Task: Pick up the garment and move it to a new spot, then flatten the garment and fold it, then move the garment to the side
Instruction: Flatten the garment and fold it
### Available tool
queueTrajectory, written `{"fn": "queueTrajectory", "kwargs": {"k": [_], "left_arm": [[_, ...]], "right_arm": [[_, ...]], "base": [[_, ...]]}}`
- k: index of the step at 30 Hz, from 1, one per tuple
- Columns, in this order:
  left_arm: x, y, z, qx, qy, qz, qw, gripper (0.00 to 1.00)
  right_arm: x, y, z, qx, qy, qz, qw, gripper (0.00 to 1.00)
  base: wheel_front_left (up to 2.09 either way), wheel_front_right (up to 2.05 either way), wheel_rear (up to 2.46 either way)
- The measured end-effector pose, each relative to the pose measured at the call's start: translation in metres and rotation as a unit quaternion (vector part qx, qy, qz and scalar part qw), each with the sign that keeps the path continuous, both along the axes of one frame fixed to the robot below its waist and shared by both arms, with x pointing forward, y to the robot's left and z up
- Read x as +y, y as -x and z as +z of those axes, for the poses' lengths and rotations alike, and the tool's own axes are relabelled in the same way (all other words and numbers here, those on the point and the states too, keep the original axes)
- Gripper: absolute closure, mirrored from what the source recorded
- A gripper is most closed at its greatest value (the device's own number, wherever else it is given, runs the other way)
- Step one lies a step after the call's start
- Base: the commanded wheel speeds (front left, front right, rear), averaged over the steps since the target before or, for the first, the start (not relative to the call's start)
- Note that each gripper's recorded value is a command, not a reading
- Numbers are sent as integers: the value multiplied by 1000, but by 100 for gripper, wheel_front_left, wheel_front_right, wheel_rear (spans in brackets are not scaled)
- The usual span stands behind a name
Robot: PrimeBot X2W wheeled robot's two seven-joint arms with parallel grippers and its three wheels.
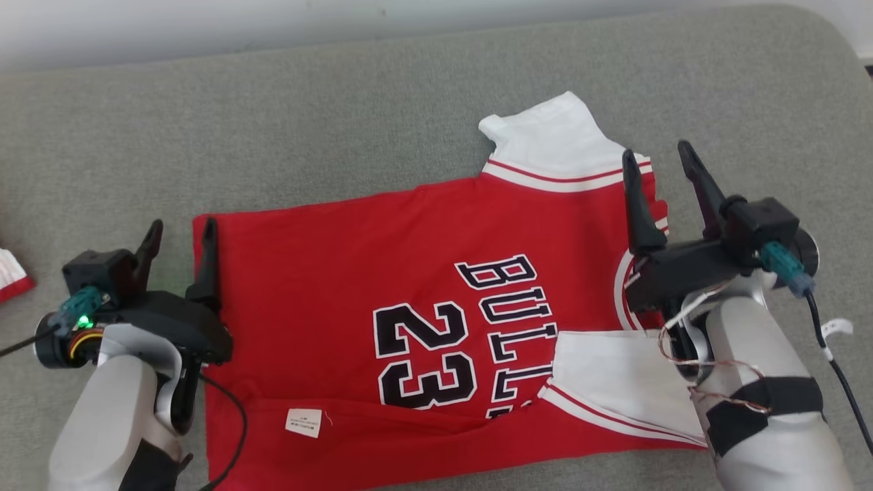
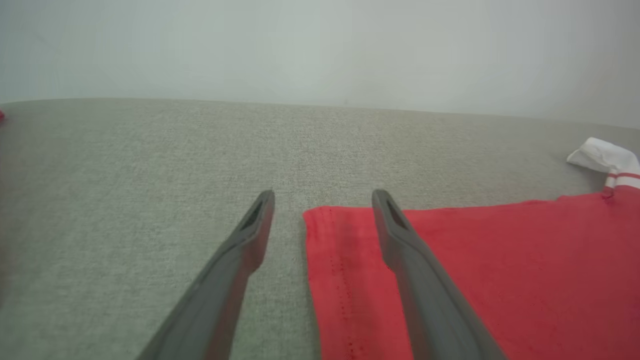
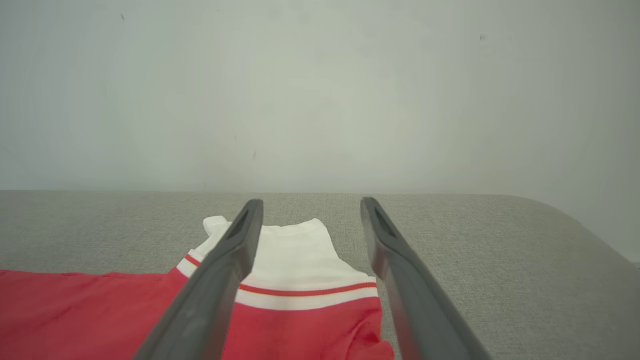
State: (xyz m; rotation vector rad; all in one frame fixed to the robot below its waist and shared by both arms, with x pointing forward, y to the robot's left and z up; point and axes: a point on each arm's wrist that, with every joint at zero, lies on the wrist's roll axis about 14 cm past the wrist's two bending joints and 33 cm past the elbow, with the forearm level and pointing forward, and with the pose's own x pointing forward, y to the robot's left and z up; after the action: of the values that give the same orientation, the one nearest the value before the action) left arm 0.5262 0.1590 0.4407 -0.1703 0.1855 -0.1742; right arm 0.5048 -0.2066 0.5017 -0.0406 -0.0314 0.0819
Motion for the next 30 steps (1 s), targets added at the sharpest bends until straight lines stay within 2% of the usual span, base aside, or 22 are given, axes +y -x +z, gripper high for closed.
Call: {"fn": "queueTrajectory", "kwargs": {"k": [8,14,15,16,17,25,28,30], "left_arm": [[-21,-7,-38,52,8,-21,998,0],[-20,-9,-42,59,12,-16,998,0],[-20,-9,-43,62,16,-14,998,41],[-21,-10,-42,61,24,-11,998,62],[-21,-11,-41,61,28,-9,998,100],[-29,-12,-27,41,36,-17,998,100],[-29,-16,-10,17,72,-3,997,100],[-31,-16,1,-2,77,-5,997,100]], "right_arm": [[-5,-8,-21,28,8,-2,1000,0],[-5,-9,-23,33,13,1,999,0],[-5,-10,-23,34,16,2,999,0],[-5,-11,-23,35,18,4,999,0],[-4,-12,-23,35,20,5,999,0],[-5,-27,-26,49,42,14,998,0],[-4,-46,-19,48,52,18,997,0],[-5,-58,-21,65,62,19,996,0]], "base": [[0,0,0],[0,0,0],[0,0,0],[0,0,0],[0,0,0],[0,0,0],[0,0,0],[0,0,0]]}}
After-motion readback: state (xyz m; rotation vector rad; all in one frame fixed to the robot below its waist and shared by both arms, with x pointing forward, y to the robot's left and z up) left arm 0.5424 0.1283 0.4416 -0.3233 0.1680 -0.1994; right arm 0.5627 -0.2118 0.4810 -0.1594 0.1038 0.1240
